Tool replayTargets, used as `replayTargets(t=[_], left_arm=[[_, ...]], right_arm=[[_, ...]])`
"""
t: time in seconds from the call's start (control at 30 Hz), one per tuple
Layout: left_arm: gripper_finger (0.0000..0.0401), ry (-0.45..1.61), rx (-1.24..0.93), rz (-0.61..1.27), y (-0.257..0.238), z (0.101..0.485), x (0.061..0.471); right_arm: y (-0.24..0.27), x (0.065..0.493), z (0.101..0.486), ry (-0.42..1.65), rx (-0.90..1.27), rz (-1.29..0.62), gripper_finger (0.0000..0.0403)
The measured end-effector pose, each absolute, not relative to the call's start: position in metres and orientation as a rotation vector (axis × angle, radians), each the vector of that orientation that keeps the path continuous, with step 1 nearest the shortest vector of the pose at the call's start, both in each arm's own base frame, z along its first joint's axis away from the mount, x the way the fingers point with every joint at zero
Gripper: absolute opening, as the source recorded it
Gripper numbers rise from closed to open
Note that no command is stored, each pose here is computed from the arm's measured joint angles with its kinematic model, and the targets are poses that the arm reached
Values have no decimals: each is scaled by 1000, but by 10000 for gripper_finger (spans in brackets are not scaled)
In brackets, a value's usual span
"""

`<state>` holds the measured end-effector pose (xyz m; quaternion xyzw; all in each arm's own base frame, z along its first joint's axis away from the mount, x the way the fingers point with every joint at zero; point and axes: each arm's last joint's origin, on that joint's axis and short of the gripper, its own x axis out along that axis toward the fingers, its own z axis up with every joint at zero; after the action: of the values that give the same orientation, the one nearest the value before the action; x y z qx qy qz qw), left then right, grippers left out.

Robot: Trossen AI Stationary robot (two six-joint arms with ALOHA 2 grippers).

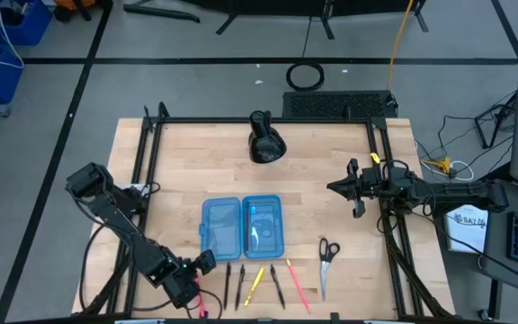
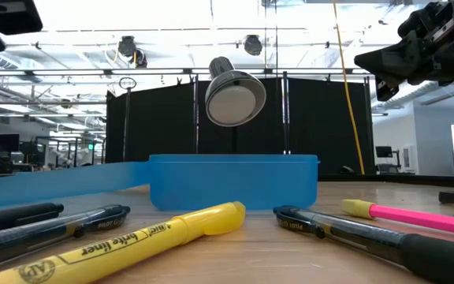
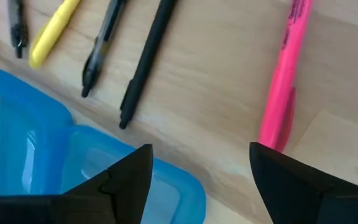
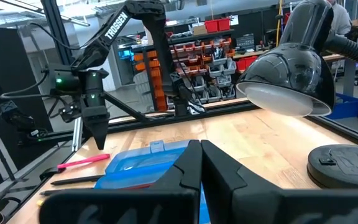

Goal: Pick & place school supplies into a supply box
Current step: Put the pink pen into the blue supply box

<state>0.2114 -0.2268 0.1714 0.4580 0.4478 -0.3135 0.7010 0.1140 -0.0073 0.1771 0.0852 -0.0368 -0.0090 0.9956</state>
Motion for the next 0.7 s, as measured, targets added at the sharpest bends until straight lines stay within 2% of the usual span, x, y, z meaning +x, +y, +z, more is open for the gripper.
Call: replayTargets(t=[0.27,0.43,0.7], left_arm=[[269,1061,1060,-731,-236,174,220],[269,1144,1044,-798,-238,164,217],[269,1158,1001,-875,-248,150,217]], right_arm=[[-7,114,177,-74,171,-21,0],[-7,114,177,-74,171,-21,0],[-7,114,177,-74,168,-21,0]])
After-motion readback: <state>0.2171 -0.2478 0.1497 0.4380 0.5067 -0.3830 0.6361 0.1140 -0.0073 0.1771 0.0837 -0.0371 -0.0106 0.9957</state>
